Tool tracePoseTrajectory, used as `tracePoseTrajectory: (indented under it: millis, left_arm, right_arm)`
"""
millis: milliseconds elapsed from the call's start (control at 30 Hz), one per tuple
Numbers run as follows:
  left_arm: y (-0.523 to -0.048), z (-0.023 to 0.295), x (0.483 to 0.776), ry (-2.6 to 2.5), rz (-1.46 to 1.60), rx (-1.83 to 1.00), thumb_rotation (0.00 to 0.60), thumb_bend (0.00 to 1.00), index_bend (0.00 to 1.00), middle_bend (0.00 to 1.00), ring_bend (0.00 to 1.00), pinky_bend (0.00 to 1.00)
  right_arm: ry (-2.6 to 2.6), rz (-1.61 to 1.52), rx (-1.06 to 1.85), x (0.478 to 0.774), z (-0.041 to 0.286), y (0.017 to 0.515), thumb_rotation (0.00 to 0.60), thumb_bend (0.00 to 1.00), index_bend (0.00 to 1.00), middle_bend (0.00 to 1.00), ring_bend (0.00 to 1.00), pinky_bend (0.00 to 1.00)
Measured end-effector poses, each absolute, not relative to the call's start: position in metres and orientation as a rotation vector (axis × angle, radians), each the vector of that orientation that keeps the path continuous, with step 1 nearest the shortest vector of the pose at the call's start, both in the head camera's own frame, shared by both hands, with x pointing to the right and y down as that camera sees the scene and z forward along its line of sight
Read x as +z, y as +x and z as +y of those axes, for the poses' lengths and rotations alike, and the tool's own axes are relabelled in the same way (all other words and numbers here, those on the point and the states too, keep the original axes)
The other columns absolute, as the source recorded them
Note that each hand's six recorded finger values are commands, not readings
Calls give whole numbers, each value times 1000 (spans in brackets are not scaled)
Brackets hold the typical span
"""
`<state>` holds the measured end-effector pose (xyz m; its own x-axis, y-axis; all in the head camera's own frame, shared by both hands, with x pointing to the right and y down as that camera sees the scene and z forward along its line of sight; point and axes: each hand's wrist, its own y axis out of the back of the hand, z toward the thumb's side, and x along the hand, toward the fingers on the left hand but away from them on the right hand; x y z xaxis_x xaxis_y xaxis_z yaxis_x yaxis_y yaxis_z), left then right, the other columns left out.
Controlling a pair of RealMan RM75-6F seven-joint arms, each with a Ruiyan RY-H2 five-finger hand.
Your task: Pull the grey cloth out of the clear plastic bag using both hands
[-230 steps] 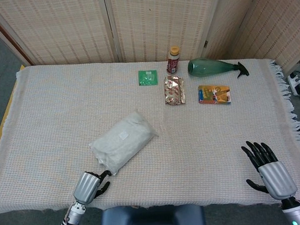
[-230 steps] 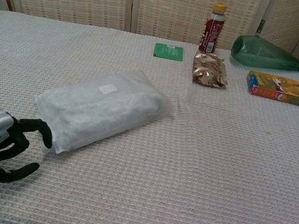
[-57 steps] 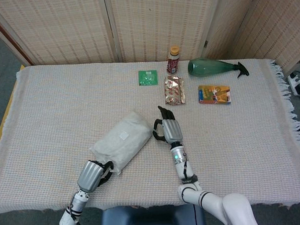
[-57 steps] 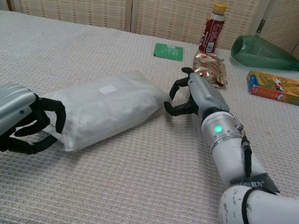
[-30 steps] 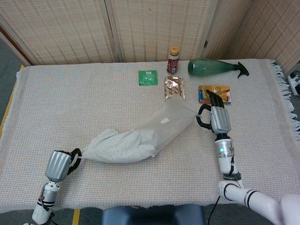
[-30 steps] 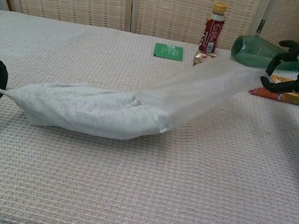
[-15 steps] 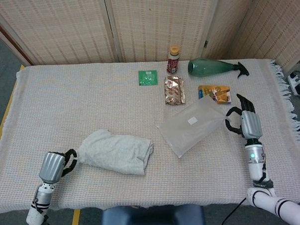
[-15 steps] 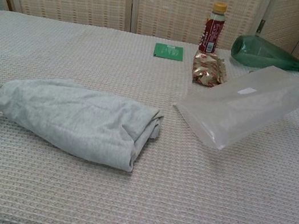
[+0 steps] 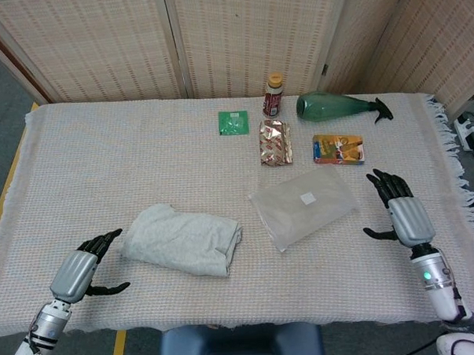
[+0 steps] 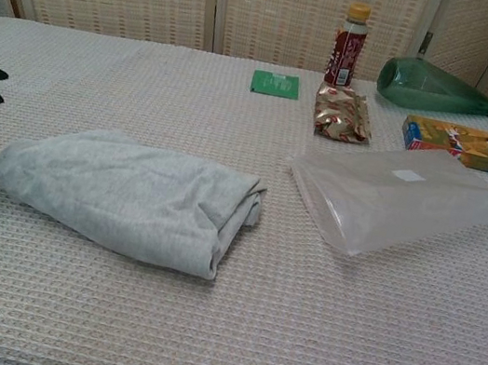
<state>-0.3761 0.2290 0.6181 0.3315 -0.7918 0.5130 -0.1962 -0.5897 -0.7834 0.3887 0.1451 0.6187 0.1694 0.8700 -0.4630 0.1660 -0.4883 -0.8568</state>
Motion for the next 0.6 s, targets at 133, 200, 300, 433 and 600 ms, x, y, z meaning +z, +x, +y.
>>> tracePoseTrajectory:
  millis: [133, 200, 300, 433, 600]
  left_arm:
    - [-403, 232, 586, -1902, 812, -1326, 375, 161, 86, 166, 145, 230]
    - [-414, 238, 574, -1866, 844, -1334, 374, 164, 97, 166, 138, 224]
    - [-434, 254, 559, -1800, 897, -1357, 376, 166, 101, 170, 135, 221]
    - [-458, 275, 547, -1734, 902, -1392, 378, 168, 106, 179, 135, 215]
    - [-455, 276, 535, -1713, 951, -1303, 375, 168, 106, 183, 135, 215]
  right_arm:
    - [-1679, -863, 1421, 587, 174, 403, 600, 57, 0, 0, 0, 0]
    - [-1630, -848, 1441, 571, 193, 409, 600, 57, 0, 0, 0, 0]
    - [-1588, -873, 1453, 551, 217, 421, 600, 57, 0, 0, 0, 0]
    - [-1615, -909, 1442, 539, 234, 431, 600, 56, 0, 0, 0, 0]
    - [-1656, -916, 1454, 535, 241, 441, 600, 56, 0, 0, 0, 0]
